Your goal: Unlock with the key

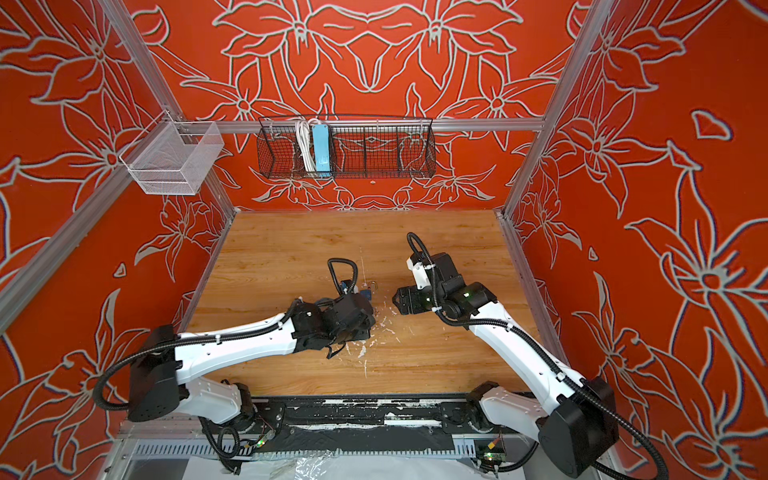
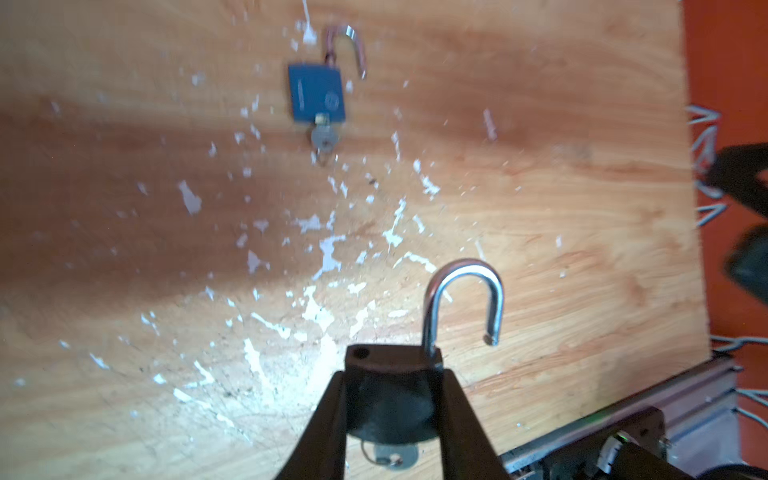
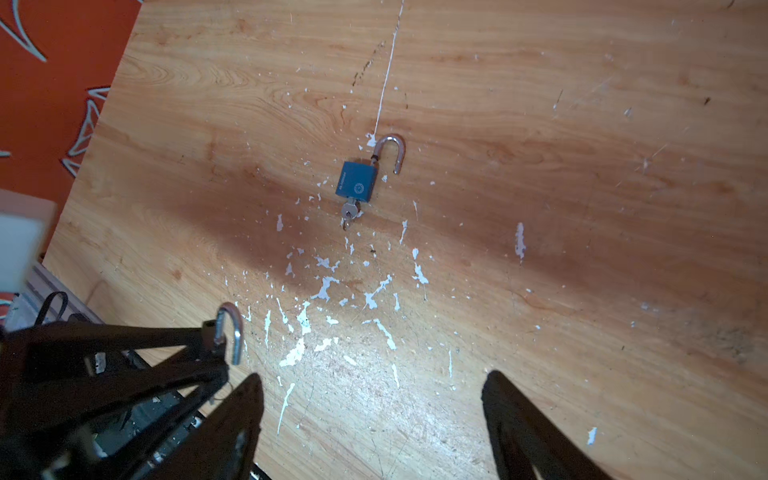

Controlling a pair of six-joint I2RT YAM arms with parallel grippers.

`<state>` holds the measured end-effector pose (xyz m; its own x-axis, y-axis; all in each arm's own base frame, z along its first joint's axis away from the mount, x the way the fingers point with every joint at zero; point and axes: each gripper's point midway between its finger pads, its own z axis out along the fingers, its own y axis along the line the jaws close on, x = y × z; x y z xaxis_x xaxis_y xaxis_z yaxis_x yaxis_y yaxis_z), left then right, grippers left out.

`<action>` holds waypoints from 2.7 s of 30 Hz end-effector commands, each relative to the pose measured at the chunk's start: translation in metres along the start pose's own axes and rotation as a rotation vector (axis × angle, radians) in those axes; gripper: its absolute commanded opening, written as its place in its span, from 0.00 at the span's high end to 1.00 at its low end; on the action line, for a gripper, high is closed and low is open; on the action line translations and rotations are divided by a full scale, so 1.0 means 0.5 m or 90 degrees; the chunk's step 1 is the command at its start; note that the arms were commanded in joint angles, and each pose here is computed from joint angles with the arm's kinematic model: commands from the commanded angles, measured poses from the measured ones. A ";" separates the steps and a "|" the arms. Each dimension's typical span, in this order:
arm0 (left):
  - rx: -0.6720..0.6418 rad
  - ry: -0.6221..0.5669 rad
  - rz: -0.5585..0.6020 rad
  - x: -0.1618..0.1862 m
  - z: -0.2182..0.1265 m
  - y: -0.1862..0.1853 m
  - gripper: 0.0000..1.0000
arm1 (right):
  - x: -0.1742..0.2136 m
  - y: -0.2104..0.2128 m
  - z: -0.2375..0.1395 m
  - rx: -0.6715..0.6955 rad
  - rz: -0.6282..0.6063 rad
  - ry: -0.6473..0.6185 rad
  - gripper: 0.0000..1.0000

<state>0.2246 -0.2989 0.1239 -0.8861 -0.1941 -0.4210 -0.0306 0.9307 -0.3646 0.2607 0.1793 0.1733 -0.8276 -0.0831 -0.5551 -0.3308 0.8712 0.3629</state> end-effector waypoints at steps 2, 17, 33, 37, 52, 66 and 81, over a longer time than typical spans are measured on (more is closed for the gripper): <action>-0.070 0.027 -0.033 0.021 0.033 0.023 1.00 | 0.007 -0.019 0.005 -0.002 0.047 -0.019 0.16; -0.157 0.124 -0.026 0.072 0.150 0.051 1.00 | 0.032 -0.082 0.021 -0.001 0.128 -0.035 0.14; -0.244 0.167 -0.012 0.088 0.174 0.094 1.00 | 0.025 -0.086 0.027 -0.023 0.150 -0.041 0.14; -0.248 0.170 -0.022 0.095 0.175 0.103 1.00 | 0.023 -0.088 0.026 -0.021 0.148 -0.047 0.14; -0.218 0.164 -0.040 0.080 0.160 0.073 0.56 | 0.023 -0.088 0.027 -0.031 0.152 -0.054 0.14; -0.130 0.088 -0.054 -0.008 0.047 0.024 0.17 | 0.007 -0.090 0.007 -0.032 0.154 -0.083 0.14; -0.298 -0.302 -0.135 -0.327 -0.238 0.399 0.03 | -0.119 -0.293 -0.141 0.240 0.224 -0.315 0.02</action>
<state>0.3071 -0.1043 0.2094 -0.6190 -0.4871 -0.6161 -0.4102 0.8695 -0.2753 0.3161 0.0607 0.1967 -0.6332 0.3608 -0.6847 0.0521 0.9026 0.4274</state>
